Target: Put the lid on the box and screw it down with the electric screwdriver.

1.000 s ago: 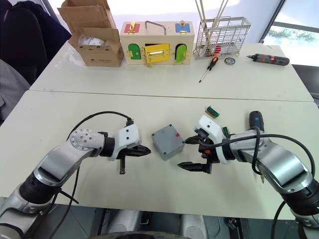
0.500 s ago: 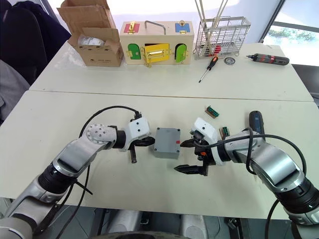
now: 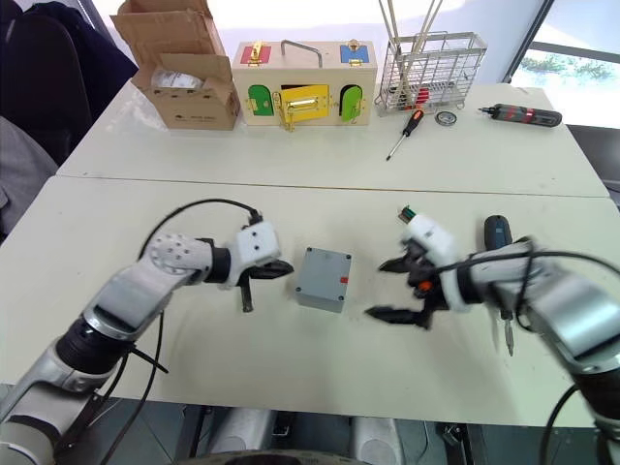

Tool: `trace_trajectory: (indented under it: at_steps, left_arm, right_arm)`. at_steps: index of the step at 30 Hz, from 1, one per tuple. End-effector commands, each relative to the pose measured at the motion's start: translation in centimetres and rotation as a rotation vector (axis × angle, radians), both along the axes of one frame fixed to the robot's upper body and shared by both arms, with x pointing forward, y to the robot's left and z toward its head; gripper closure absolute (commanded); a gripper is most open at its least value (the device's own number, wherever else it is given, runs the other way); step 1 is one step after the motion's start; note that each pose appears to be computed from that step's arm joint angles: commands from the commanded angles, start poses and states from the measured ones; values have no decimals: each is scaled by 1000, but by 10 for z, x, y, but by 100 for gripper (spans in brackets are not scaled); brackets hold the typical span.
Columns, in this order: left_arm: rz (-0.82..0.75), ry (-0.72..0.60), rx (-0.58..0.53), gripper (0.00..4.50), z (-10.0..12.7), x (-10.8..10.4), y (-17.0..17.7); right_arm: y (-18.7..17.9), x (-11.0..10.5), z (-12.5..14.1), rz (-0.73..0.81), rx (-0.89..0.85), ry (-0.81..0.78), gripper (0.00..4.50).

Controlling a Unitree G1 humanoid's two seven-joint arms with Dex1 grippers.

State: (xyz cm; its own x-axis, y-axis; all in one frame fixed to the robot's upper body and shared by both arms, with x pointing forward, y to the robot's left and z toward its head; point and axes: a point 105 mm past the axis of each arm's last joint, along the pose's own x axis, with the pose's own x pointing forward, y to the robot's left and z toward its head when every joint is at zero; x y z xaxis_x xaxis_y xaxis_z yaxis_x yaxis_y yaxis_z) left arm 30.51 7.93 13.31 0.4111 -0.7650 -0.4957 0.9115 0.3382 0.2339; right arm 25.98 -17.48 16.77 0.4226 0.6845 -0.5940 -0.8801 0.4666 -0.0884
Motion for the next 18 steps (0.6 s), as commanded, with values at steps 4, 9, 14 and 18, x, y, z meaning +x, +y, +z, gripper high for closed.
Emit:
trace_trajectory:
  at_steps: [4,9,14,18]
  left_arm:
    - [-42,46,-332,450,58,0,-5]
    - [-63,71,-330,450,53,-6,-17]
    - [-60,83,-335,450,48,-10,-22]
    - [-60,89,-336,450,46,-12,-23]
  right_arm:
    - [-28,65,36,-264,275,-260,4]
    - [-37,94,9,-371,276,-282,28]
    - [-41,111,-6,-419,265,-309,158]
    - [-45,119,-8,-453,277,-326,158]
